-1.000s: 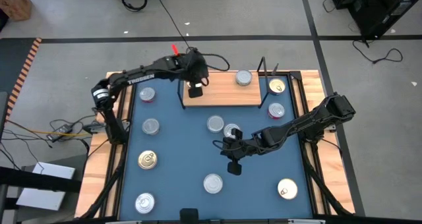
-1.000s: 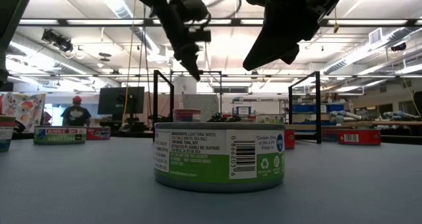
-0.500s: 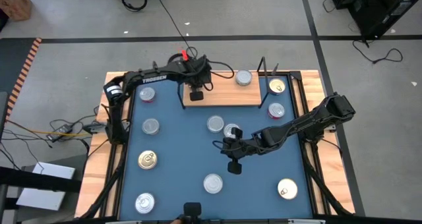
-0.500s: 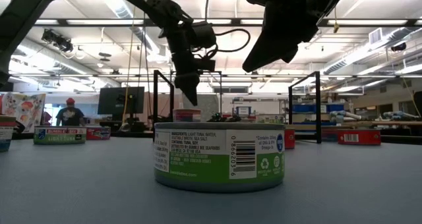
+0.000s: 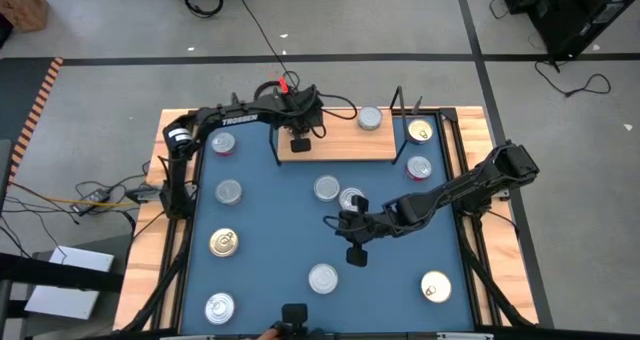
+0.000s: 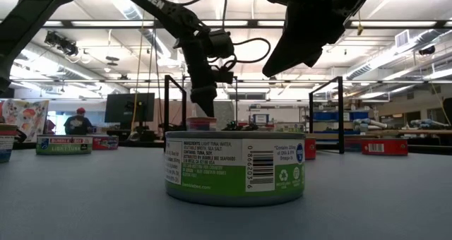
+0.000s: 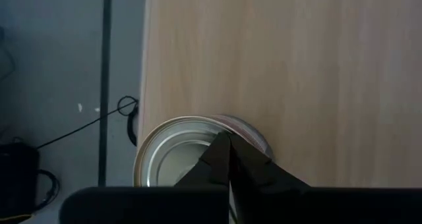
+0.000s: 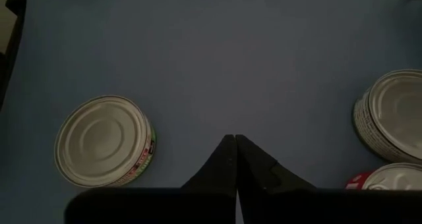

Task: Stack canned seafood by type on shelf
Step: Put the blue tuna can on the shelf

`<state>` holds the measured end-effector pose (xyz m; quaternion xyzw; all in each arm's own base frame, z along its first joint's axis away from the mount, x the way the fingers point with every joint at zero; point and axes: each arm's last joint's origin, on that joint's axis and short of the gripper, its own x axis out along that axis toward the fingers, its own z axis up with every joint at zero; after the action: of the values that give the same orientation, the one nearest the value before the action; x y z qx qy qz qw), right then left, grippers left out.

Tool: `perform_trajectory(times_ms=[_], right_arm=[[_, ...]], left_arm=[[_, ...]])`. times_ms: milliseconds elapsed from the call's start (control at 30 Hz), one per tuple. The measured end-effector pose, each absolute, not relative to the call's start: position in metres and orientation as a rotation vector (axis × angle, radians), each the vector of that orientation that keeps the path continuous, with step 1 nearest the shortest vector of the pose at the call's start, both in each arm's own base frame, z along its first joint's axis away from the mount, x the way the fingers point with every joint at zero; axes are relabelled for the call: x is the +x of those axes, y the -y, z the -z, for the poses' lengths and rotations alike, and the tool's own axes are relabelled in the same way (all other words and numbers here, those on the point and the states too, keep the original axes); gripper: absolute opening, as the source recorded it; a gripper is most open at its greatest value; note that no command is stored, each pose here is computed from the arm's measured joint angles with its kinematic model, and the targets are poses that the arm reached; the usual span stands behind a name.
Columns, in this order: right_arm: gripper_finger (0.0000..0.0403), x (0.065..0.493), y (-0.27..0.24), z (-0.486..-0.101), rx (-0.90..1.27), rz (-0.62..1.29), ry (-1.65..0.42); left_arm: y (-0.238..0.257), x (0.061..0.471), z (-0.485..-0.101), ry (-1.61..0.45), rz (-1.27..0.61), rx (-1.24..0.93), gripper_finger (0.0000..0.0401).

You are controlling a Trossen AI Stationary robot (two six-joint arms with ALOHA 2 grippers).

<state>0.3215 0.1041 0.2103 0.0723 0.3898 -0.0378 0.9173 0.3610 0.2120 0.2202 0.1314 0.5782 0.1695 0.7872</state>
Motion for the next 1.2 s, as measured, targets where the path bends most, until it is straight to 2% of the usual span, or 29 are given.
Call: perform_trajectory(times_ms=[267,533,1033,1200], right_arm=[[0.0007,0.321,-0.104,-0.21,0.148,0.077,-0.802],[0.0008,0.32,-0.108,-0.21,0.147,0.066,-0.802],[0.0008,0.32,-0.114,-0.211,0.127,0.089,-0.759],[0.0007,0.322,-0.113,-0.213,0.108,0.103,-0.726]], left_arm=[[-0.215,0.366,-0.228,-1.224,-0.374,0.294,0.0002],[-0.218,0.368,-0.254,-1.193,-0.372,0.279,0.0002],[-0.229,0.361,-0.252,-1.201,-0.399,0.249,0.0002],[-0.211,0.362,-0.277,-1.129,-0.369,0.28,0.0002]])
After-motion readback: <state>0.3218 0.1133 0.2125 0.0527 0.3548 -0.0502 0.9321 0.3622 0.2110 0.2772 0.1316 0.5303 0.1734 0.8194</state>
